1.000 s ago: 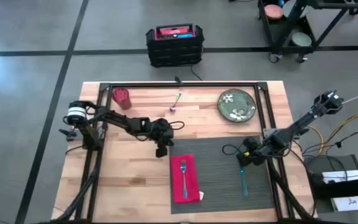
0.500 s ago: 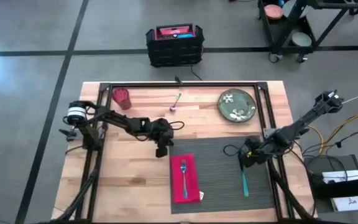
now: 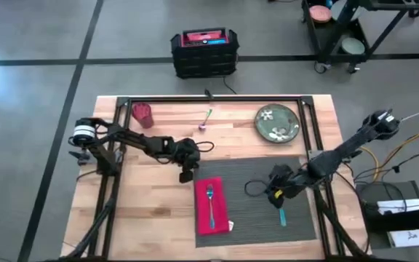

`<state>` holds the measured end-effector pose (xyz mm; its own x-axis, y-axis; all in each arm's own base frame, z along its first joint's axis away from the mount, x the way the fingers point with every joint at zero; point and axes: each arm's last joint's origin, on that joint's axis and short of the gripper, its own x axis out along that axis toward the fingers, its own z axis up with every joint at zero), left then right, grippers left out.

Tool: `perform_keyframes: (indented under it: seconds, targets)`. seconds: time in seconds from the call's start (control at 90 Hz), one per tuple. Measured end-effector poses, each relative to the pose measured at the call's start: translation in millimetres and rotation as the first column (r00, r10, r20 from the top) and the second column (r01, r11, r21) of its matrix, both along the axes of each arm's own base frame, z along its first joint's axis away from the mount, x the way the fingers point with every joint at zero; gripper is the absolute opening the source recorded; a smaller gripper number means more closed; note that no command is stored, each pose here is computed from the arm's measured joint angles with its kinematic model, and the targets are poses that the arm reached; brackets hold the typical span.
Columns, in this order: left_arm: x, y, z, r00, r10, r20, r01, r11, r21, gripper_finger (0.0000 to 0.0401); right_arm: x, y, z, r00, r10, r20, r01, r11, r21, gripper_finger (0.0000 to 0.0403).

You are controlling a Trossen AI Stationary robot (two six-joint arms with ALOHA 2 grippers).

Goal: Set table place
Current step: Put the blue knife on the right side of the table mat

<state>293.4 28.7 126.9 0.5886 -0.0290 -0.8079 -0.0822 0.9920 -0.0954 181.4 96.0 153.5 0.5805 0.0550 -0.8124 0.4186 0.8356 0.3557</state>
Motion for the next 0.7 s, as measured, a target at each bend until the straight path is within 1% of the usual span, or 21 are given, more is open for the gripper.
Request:
perform_keyframes:
  seconds: [0.111, 0.211, 0.322, 0.411, 0.489, 0.567, 0.622, 0.7]
  targets:
    - [-6.2, 0.7, 4.8, 0.999, 0.019, -0.033, -0.018, 1.000, 0.024, 0.0000, 23.1, 0.9, -10.8, 0.998, 0.046, -0.037, -0.049, 0.995, -0.086, 0.0115]
    - [-13.8, 1.3, 8.2, 0.995, 0.039, -0.089, -0.035, 0.998, 0.048, 0.0000, 43.5, -1.2, -20.6, 0.992, 0.080, -0.097, -0.094, 0.983, -0.158, 0.0106]
    - [-22.3, 1.5, 9.7, 0.985, 0.061, -0.160, -0.049, 0.996, 0.076, 0.0000, 68.9, -4.5, -26.0, 0.987, 0.095, -0.126, -0.119, 0.972, -0.203, 0.0098]
    - [-26.6, 1.5, 12.4, 0.980, 0.072, -0.185, -0.055, 0.994, 0.092, 0.0000, 89.9, -6.7, -27.7, 0.987, 0.093, -0.130, -0.120, 0.967, -0.224, 0.0093]
    - [-29.1, 1.9, 17.5, 0.981, 0.085, -0.175, -0.066, 0.991, 0.113, 0.0000, 105.6, -8.5, -27.2, 0.988, 0.089, -0.125, -0.116, 0.966, -0.229, 0.0092]
    - [-29.7, 2.7, 28.6, 0.986, 0.102, -0.131, -0.084, 0.987, 0.138, 0.0000, 118.5, -10.3, -24.0, 0.988, 0.092, -0.127, -0.118, 0.968, -0.223, 0.0097]
    - [-29.8, 3.2, 39.3, 0.990, 0.114, -0.087, -0.099, 0.983, 0.155, 0.0000, 124.4, -12.2, -20.4, 0.984, 0.106, -0.147, -0.135, 0.969, -0.206, 0.0105]
    - [-36.2, 3.6, 52.1, 0.988, 0.136, -0.074, -0.121, 0.975, 0.187, 0.0000, 127.1, -13.8, -13.8, 0.976, 0.123, -0.182, -0.158, 0.968, -0.194, 0.0120]
